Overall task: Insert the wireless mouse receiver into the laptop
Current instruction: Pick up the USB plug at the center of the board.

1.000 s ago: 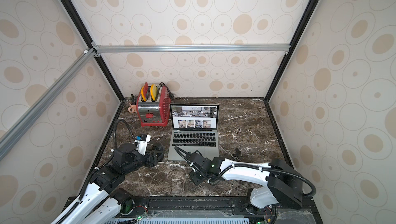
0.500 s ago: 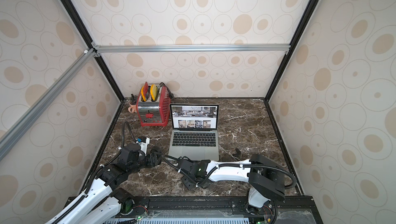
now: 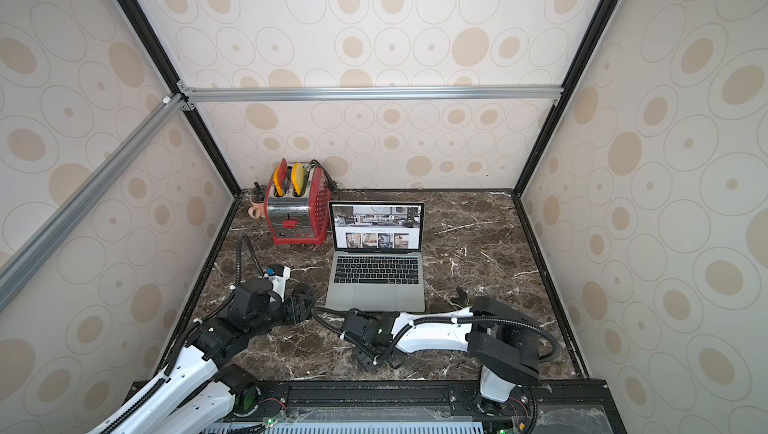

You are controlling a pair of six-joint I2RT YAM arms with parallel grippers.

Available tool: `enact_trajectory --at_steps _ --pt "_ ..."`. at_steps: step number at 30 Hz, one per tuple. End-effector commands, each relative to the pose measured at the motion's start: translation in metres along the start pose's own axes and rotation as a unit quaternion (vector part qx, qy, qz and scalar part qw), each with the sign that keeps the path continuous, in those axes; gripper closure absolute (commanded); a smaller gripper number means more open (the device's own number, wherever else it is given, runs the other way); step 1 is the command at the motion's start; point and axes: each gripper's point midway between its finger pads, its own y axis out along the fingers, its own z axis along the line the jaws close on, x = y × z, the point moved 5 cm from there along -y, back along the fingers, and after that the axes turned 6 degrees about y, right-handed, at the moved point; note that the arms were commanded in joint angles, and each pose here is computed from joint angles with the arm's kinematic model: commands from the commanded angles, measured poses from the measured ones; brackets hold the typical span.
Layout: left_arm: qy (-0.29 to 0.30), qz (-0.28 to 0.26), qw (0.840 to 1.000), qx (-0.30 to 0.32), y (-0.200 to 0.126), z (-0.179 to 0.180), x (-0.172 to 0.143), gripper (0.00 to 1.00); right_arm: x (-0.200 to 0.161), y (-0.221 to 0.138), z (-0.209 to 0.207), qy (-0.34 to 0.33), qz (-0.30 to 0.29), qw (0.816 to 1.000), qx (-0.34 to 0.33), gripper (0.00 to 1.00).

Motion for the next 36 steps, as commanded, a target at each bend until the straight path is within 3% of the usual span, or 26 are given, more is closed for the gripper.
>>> enact_trajectory --at_steps 1,5,10,36 --pt "0.009 -0.017 1.000 -0.012 -0.005 -0.006 0.006 1.00 0.000 0.002 0.000 0.006 0.012 1.000 -0.018 0.59" --pt "0.010 -0.022 1.000 -0.015 -0.006 -0.005 0.006 1.00 -0.001 0.000 -0.002 0.013 0.012 1.000 -0.021 0.67" --pt "0.013 -0.026 0.999 -0.019 -0.007 -0.007 0.007 1.00 -0.001 -0.004 -0.002 0.015 0.014 0.999 -0.030 0.70" --pt "0.019 -0.034 0.999 -0.036 -0.009 -0.012 0.010 1.00 -0.001 0.007 -0.005 0.018 0.033 0.998 -0.051 0.75"
